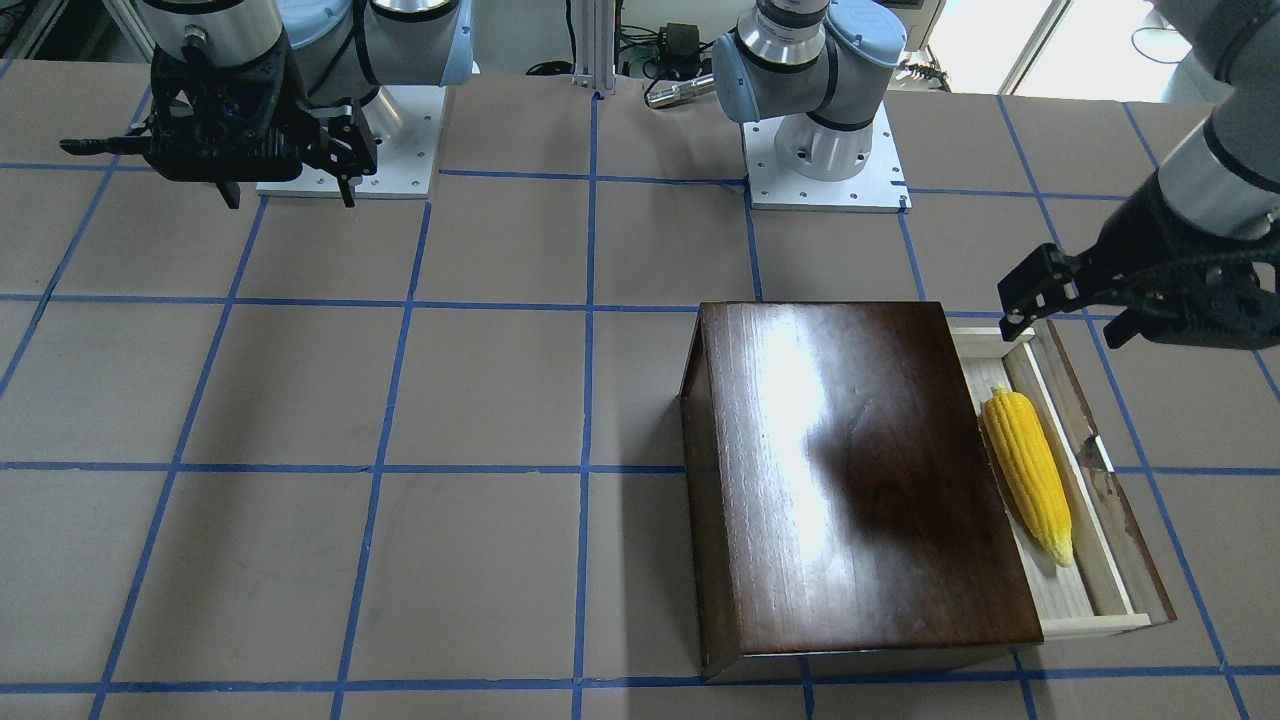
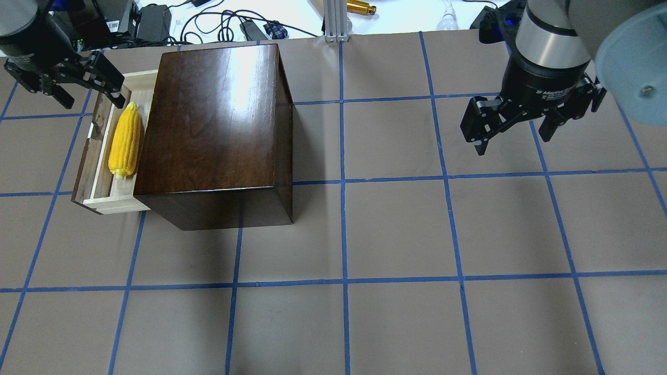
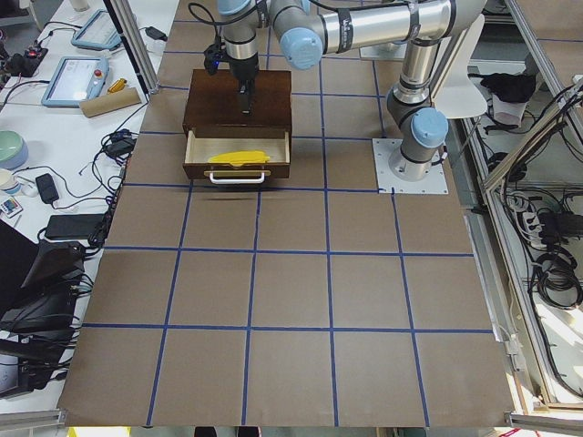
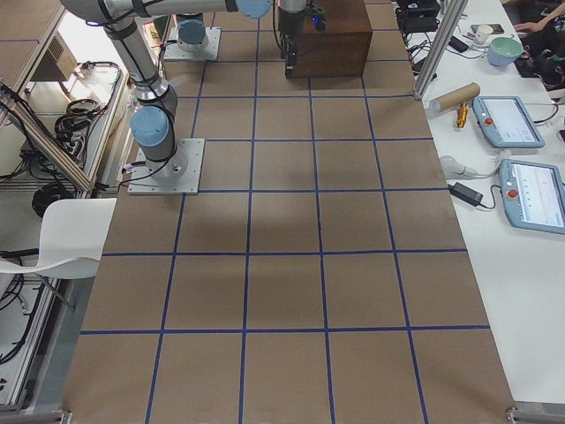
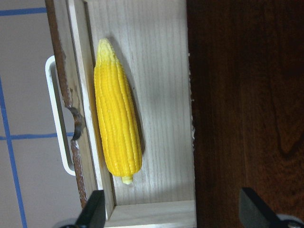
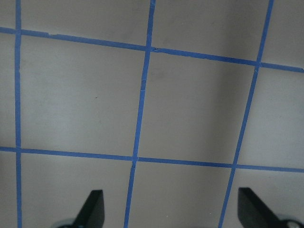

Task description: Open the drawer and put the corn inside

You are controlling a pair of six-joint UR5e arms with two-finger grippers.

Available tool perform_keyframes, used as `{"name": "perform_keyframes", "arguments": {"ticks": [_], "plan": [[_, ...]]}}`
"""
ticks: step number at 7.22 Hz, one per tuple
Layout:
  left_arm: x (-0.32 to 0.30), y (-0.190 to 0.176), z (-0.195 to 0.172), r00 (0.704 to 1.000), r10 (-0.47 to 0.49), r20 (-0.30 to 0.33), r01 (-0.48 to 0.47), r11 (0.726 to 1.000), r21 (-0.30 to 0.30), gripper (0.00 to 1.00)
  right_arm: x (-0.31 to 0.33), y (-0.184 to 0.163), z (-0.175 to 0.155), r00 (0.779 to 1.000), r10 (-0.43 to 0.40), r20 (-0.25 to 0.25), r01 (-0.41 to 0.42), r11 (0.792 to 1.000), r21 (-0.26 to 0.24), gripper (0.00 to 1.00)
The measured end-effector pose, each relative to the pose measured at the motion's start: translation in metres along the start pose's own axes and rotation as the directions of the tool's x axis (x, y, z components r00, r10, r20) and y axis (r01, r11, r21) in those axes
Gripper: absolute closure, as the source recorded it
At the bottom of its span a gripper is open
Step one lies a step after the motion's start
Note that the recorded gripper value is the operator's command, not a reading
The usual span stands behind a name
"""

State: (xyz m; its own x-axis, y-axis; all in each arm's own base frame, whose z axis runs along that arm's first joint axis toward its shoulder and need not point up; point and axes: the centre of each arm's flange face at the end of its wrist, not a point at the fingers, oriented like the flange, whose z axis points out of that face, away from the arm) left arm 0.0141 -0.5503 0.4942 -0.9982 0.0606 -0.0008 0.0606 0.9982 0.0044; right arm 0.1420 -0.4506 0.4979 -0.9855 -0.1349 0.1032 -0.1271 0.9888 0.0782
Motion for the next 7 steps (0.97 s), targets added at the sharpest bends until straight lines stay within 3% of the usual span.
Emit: {"name": "perform_keyframes", "arguments": {"ticks": [2,4,7], "plan": [[0.06,0.006,-0.012,0.999,-0.041,0.003,0.041,0.999,0.017,0.0,0.0,0.0,0.0,1.0,0.0,0.001,0.0,1.0,0.0,0.0],[0.125,0.01,-0.009,1.0,-0.011,0.005,0.011,1.0,0.02,0.0,0.0,0.0,0.0,1.0,0.0,0.001,0.0,1.0,0.0,0.0],[0.146,0.023,-0.012,1.0,0.019,0.008,-0.02,0.999,0.025,0.0,0.0,0.0,0.0,1.0,0.0,0.001,0.0,1.0,0.0,0.0]]}}
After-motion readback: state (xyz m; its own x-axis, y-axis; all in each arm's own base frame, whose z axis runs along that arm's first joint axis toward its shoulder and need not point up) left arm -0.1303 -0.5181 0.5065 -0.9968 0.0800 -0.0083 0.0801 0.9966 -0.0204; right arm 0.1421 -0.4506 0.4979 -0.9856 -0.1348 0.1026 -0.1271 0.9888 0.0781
